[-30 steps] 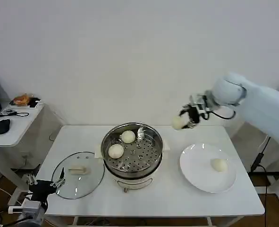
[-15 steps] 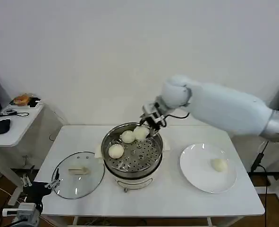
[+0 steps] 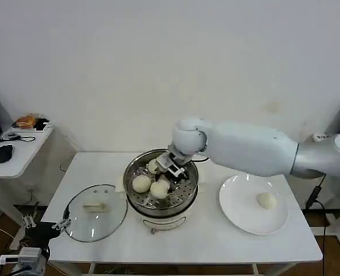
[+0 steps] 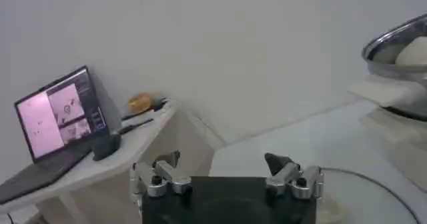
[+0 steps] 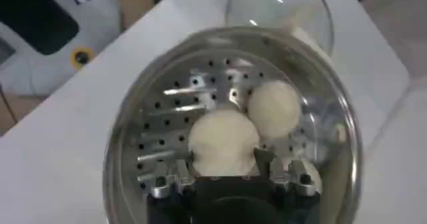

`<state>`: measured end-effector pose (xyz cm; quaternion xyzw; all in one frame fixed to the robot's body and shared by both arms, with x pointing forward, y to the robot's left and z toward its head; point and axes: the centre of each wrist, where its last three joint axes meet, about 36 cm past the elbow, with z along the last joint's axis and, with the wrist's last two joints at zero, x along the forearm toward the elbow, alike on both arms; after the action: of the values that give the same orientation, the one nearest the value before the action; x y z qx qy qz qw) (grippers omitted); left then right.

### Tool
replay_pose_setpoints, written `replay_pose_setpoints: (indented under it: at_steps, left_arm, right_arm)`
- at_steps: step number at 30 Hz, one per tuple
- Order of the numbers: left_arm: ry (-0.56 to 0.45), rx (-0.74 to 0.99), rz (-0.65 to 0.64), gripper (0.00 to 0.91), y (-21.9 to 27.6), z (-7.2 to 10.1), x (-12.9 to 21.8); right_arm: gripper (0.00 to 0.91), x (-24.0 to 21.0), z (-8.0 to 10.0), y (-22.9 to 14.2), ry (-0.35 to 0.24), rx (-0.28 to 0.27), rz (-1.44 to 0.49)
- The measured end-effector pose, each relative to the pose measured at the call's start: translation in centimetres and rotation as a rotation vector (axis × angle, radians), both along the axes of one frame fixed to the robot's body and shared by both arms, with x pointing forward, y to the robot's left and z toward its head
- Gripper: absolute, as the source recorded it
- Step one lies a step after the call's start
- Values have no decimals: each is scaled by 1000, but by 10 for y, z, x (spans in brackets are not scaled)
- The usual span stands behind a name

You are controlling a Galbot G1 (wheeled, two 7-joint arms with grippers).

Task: Take steamed baozi put them in steamer then cover it.

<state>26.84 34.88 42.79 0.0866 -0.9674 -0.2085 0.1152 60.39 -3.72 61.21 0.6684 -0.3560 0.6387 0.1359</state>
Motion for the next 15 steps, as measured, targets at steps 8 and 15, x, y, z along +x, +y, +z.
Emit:
replay_pose_setpoints:
  at_steps: [8,15]
  left_arm:
    - [0,-1,4,907,2,0,0]
    - [2,-3,6,907,2,-2,0]
  right_arm:
    - [635,-4,-10,6,12,-14,60]
    - [907,-6,-16,5,16,-15,89]
